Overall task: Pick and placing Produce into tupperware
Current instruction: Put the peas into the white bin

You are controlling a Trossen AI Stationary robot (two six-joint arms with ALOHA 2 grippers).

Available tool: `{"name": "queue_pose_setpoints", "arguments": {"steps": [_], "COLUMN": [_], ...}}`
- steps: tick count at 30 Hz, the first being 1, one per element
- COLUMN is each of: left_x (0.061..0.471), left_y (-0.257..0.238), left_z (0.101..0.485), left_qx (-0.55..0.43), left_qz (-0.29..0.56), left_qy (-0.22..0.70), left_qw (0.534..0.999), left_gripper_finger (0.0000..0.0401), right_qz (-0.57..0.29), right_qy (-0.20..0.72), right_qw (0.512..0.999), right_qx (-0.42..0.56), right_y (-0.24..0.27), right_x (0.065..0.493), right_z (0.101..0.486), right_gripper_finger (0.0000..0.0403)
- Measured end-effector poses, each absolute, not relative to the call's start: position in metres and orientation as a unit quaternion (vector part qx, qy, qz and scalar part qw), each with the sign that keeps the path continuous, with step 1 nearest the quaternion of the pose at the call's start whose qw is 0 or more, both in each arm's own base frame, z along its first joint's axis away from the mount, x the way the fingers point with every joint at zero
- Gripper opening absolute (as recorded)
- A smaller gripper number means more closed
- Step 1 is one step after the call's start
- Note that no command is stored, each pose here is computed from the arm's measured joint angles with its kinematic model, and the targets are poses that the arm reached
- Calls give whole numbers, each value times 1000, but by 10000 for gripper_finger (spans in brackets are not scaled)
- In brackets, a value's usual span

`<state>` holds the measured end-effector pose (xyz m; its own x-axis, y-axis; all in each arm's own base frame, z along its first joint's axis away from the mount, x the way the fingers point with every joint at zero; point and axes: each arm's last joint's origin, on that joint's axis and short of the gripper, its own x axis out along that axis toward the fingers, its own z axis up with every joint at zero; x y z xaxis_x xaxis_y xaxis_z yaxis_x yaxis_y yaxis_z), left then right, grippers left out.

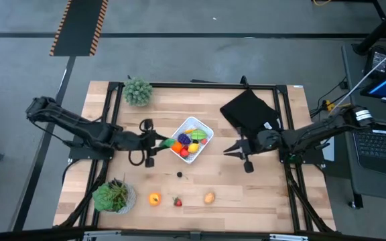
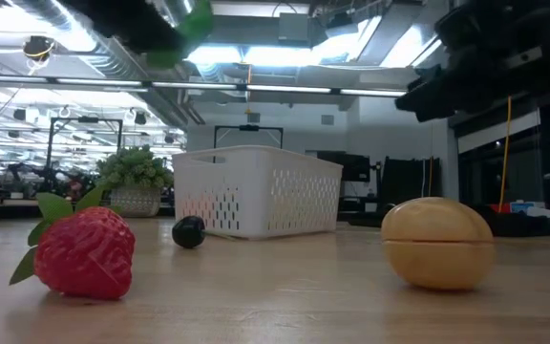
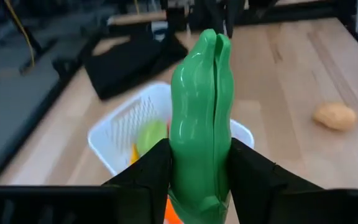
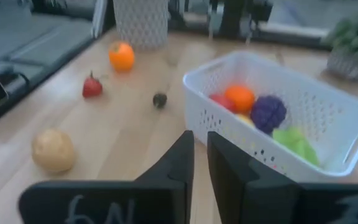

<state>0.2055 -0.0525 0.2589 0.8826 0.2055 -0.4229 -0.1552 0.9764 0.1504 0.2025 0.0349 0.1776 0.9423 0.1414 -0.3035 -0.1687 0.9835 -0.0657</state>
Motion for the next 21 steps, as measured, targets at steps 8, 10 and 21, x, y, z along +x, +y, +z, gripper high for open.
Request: {"name": "queue_pose_setpoints", "arguments": {"steps": [8,10,21], "left_x": [218,217,217], "left_y": [-29,-25,-7], "left_z": [239,233,220], "left_qx": [53,47,37], "left_qz": [36,30,17], "left_qy": [126,110,93], "left_qw": [990,992,995], "left_gripper_finger": [120,128,119], "right_qz": [79,79,79], "right_qy": [89,90,88], "right_qw": [992,991,992], "right_qx": [-52,-52,-52], "right_y": [33,33,33], "right_x": [192,192,193], "right_z": [178,177,177], "right_gripper_finger": [49,49,49]}}
